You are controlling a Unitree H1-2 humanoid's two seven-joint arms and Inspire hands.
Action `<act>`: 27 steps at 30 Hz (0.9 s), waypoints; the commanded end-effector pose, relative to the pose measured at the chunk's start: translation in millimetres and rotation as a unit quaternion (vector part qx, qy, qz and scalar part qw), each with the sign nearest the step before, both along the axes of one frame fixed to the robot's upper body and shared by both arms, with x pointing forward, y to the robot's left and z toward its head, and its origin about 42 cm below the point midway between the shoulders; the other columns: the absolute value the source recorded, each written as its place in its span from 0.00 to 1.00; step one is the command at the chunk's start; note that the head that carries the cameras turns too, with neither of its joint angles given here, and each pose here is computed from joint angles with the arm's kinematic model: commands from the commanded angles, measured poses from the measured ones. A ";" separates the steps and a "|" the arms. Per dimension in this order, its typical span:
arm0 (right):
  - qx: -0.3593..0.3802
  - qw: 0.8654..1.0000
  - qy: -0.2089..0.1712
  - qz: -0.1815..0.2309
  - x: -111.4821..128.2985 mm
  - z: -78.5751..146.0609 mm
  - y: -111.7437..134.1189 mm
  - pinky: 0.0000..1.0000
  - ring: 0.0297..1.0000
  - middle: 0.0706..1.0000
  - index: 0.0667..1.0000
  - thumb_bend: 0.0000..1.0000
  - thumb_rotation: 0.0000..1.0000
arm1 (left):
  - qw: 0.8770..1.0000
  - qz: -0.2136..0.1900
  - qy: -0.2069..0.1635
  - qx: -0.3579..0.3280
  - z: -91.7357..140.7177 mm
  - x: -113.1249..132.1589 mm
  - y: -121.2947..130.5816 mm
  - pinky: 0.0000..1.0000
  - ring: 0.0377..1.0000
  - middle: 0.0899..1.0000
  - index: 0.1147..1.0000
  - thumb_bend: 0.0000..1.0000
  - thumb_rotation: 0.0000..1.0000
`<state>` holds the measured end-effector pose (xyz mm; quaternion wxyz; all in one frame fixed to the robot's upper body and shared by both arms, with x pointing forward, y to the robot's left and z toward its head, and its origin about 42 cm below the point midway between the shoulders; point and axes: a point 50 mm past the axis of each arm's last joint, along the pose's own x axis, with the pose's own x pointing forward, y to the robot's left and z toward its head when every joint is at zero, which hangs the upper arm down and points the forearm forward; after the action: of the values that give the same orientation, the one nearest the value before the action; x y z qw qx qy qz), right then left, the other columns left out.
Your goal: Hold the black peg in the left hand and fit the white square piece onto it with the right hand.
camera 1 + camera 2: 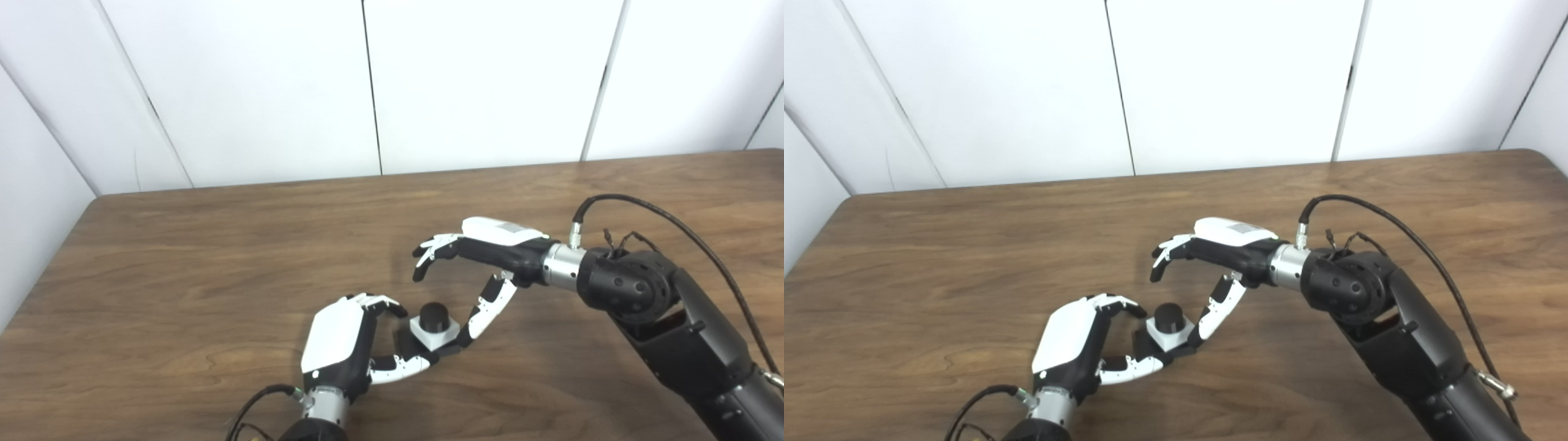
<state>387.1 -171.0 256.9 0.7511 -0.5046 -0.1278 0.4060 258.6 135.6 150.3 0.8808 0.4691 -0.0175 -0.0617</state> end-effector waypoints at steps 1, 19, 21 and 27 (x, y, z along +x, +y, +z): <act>0.015 0.999 -0.051 0.001 8.1 28.3 0.3 0.83 0.95 0.89 0.71 1.00 0.30 | 0.999 -0.008 -0.041 -0.003 16.6 3.8 -0.1 0.93 0.87 0.77 0.65 0.88 0.51; 0.024 0.997 -0.054 -0.038 16.2 40.5 -14.1 0.86 0.96 0.90 0.71 1.00 0.29 | 1.000 -0.020 -0.013 0.006 24.5 2.3 30.3 0.94 0.90 0.84 0.80 0.96 0.53; 0.025 0.997 -0.056 -0.042 18.0 41.7 -15.0 0.86 0.95 0.89 0.71 1.00 0.29 | 1.000 -0.026 -0.013 0.011 24.7 0.7 35.3 0.92 0.90 0.83 0.81 0.96 0.53; 0.026 0.997 -0.060 -0.048 22.2 43.9 -21.2 0.84 0.94 0.89 0.71 1.00 0.29 | 1.000 -0.010 -0.011 0.015 27.7 -3.3 56.4 0.92 0.90 0.85 0.81 0.94 0.53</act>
<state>402.4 -186.8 273.5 0.7726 -0.5056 -0.1226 0.3639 252.6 184.9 162.0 0.8742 0.4786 0.0013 -0.0823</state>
